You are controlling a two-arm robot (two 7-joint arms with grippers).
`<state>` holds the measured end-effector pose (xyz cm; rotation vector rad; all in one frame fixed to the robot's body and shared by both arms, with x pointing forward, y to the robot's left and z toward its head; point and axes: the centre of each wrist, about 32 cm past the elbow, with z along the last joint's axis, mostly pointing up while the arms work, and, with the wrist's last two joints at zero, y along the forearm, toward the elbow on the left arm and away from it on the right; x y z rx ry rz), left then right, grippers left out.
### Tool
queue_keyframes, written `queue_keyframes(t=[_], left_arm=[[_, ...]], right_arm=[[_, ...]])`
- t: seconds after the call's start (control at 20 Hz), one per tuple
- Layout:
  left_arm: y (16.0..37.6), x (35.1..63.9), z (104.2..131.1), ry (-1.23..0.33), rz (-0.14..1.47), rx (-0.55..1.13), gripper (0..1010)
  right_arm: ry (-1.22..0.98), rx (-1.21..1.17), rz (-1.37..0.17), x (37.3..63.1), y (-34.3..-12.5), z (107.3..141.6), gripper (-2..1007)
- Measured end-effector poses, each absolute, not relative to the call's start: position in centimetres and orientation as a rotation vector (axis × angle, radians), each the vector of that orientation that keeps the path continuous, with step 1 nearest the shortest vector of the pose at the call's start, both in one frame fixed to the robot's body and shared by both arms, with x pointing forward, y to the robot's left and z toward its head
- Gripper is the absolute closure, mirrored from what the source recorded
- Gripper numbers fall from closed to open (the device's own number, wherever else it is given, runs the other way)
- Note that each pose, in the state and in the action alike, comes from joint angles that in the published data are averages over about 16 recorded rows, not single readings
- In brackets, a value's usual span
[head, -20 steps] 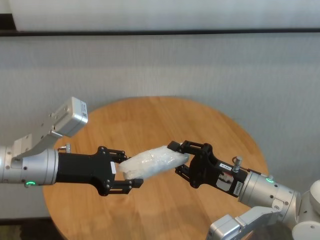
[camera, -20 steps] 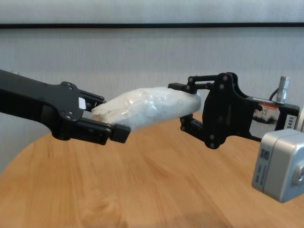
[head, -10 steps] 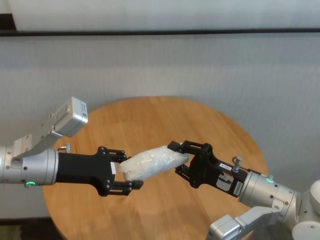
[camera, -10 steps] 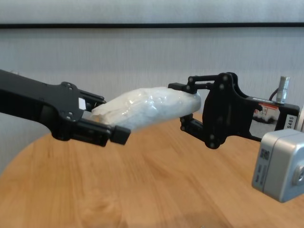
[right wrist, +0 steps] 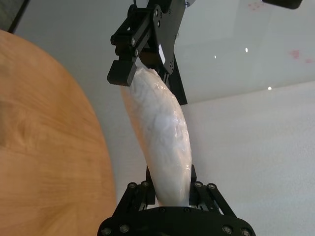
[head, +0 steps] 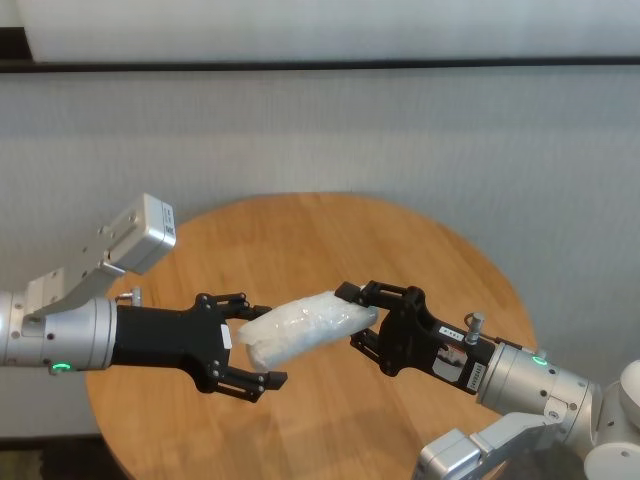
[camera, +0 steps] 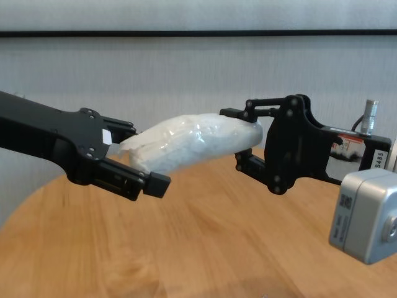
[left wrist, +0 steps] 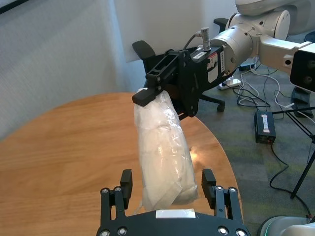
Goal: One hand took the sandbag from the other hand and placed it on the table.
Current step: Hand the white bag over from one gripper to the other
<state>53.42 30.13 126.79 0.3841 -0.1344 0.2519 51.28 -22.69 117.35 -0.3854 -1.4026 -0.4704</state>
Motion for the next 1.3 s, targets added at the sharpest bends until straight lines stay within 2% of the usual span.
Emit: queue_keyframes(t=[0.45,1.3], left_arm=[[30.13,53.41,126.79,-0.135,0.252,0.384,15],[30.51,52.52,127.2,-0.191,0.281,0.379,10]], right_arm=[[-1.403,-0.385,-0.47,51.28,-22.69,117.35,673],[-1.403,-0.385,-0.47,51.28,-22.68,117.35,673]])
